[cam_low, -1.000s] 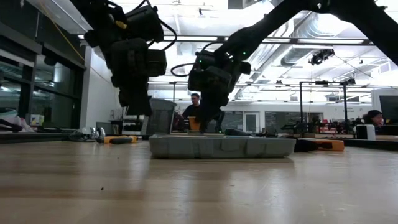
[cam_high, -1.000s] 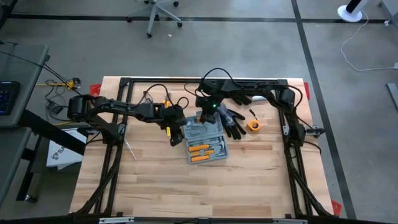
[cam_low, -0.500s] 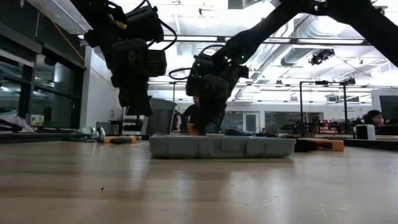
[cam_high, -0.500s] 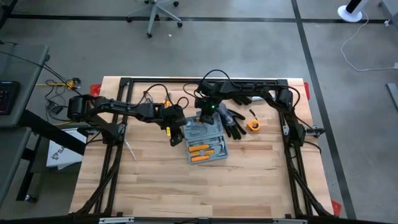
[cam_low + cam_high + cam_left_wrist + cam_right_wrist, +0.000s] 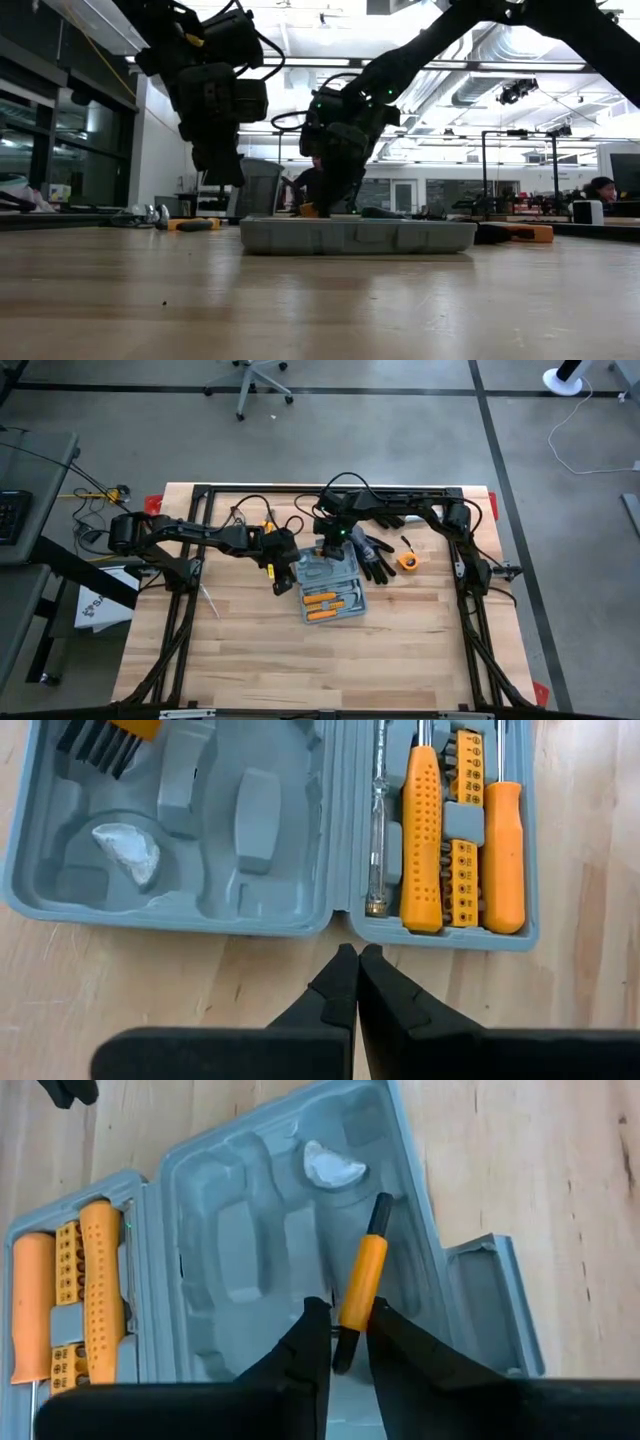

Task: Prefit tool cases
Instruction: Put the yellow hex keys into the gray toolbox

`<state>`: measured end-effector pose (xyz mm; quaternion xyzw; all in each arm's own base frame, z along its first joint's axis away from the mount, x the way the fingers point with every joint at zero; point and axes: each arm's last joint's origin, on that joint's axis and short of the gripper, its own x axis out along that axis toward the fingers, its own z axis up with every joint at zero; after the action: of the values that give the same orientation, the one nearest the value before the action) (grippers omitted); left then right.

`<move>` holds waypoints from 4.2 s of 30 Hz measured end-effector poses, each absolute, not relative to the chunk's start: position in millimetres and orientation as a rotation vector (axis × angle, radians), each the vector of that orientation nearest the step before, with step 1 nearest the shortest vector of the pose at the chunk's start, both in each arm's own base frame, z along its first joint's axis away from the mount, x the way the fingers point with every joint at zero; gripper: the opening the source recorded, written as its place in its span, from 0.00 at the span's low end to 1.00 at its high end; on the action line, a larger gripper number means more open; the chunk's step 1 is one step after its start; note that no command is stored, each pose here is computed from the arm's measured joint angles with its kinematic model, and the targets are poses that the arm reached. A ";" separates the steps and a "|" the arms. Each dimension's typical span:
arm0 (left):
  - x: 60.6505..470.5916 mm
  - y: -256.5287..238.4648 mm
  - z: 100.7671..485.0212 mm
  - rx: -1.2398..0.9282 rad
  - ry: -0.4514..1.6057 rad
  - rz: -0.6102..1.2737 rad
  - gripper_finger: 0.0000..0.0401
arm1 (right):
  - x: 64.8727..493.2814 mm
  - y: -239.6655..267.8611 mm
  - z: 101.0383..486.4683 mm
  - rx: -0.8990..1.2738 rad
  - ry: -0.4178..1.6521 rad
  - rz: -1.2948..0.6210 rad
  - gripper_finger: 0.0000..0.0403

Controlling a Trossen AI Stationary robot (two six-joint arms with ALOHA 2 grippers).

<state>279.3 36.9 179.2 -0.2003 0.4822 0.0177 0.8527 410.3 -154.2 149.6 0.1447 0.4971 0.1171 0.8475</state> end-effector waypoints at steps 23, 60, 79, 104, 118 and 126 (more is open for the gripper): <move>278.3 38.1 178.3 -0.370 1.025 0.066 0.00 | 394.9 -169.6 148.3 0.378 1.115 0.218 0.17; 273.4 41.2 190.1 -0.381 0.971 0.153 0.00 | 445.7 -138.2 178.1 0.589 0.752 0.109 0.00; 192.7 45.1 253.7 -0.438 0.449 0.405 0.00 | 428.0 -103.5 146.1 1.067 0.313 0.362 0.00; 188.2 45.5 258.6 -0.457 0.406 0.456 0.00 | 432.2 -97.1 110.8 1.001 0.383 0.252 0.00; 186.2 45.1 254.9 -0.455 0.450 0.467 0.00 | 424.0 -113.4 139.1 1.003 0.314 0.315 0.00; 186.2 45.1 254.9 -0.455 0.450 0.467 0.00 | 426.8 -106.0 146.1 0.990 0.270 0.357 0.00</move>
<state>186.2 45.1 254.9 -0.2217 0.2193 0.2276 0.9225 426.8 -106.0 146.1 0.4710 0.1285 0.1700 0.8560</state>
